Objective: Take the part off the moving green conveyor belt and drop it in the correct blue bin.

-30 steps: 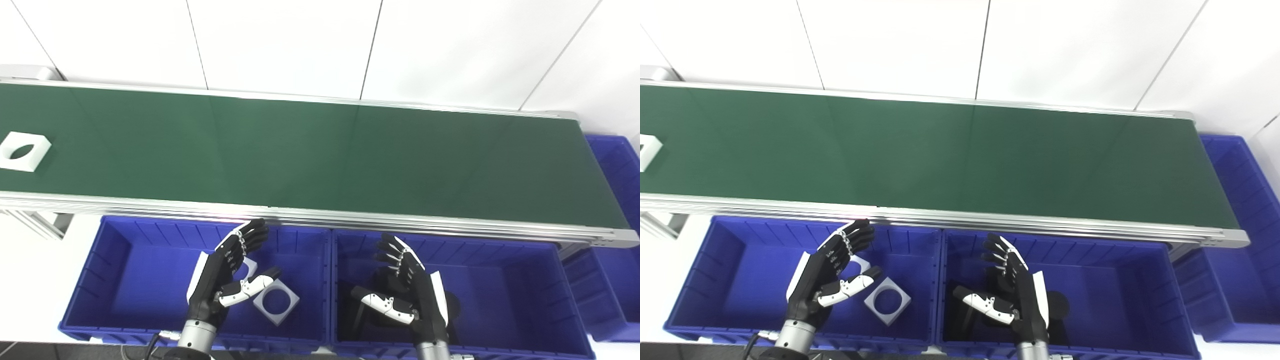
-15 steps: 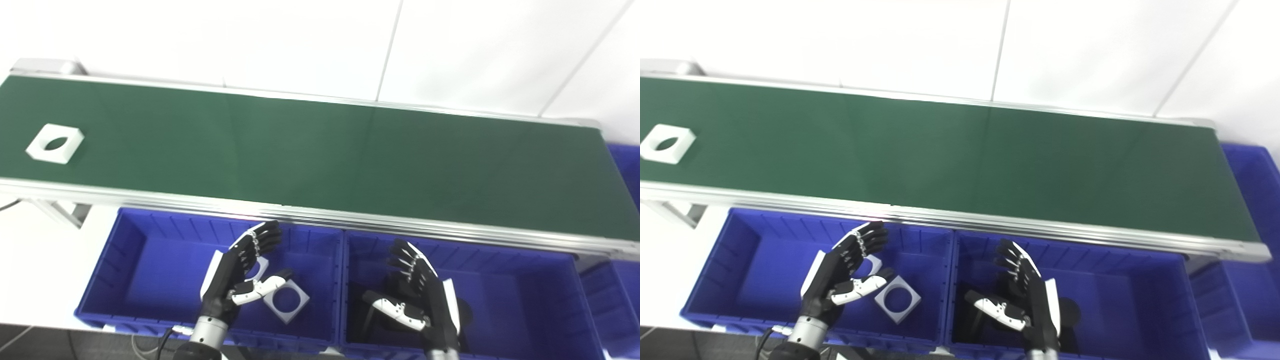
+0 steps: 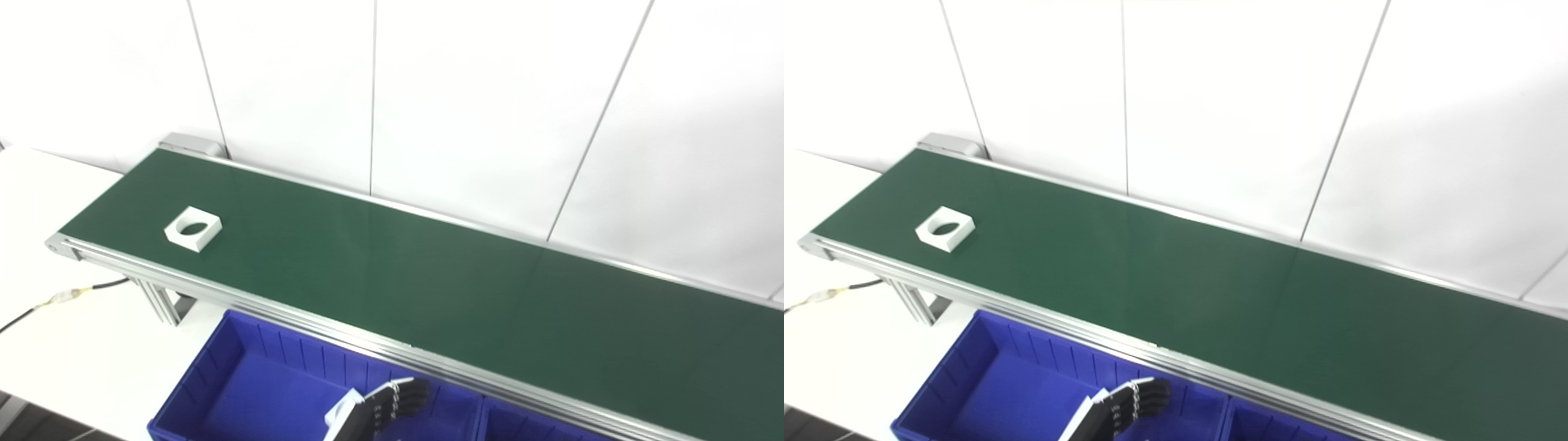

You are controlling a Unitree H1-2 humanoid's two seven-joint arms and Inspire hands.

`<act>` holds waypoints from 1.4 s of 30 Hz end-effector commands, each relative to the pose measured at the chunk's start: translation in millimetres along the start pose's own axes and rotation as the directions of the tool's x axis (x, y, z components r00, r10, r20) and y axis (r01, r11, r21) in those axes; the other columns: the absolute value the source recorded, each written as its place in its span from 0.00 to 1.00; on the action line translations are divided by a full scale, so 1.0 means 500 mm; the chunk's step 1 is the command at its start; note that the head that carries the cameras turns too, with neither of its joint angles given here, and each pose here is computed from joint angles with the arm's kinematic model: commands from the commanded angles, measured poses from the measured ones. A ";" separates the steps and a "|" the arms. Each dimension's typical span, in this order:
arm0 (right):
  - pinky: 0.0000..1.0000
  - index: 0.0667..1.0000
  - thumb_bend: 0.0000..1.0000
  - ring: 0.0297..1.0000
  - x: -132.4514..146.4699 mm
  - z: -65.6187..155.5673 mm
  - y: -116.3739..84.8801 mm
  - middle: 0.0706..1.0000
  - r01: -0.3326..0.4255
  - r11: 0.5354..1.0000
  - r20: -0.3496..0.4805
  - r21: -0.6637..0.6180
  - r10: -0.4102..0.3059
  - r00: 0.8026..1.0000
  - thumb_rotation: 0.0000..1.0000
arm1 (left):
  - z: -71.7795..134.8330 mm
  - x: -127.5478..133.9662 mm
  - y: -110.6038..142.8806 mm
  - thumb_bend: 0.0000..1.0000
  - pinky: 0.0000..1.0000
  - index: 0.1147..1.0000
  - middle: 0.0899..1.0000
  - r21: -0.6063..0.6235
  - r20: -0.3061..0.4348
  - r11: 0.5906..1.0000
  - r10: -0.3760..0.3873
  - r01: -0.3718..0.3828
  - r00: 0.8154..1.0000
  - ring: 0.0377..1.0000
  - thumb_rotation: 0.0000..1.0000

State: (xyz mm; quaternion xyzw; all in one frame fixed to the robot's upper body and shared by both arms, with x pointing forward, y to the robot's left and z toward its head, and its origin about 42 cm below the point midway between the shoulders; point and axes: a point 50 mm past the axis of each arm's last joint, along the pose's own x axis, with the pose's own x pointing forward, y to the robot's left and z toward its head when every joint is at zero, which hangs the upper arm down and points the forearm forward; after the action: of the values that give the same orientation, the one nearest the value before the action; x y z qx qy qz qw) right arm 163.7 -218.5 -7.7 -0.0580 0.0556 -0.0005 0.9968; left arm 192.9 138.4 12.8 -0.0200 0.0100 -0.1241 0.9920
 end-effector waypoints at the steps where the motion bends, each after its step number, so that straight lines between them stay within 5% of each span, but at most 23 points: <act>1: 0.65 0.84 0.57 0.72 0.007 0.015 0.001 0.80 -0.001 1.000 0.068 0.012 0.000 0.998 0.00 | 0.016 0.011 -0.003 0.80 0.78 0.73 0.75 0.012 0.068 1.000 0.005 -0.005 0.998 0.75 0.00; 42: 0.62 0.85 0.54 0.70 0.017 0.003 -0.010 0.78 -0.006 1.000 0.049 0.015 0.005 0.999 0.00 | 0.001 0.018 -0.006 0.86 0.73 0.71 0.72 0.010 0.043 1.000 0.013 -0.013 0.999 0.72 0.00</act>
State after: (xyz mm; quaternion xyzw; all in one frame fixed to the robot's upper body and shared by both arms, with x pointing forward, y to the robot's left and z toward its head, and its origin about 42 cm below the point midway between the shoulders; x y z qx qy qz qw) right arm 165.8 -223.2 -14.7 -0.0521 0.0687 0.0012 0.9963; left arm 192.9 137.2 4.2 -0.0186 0.0235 -0.1120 0.9933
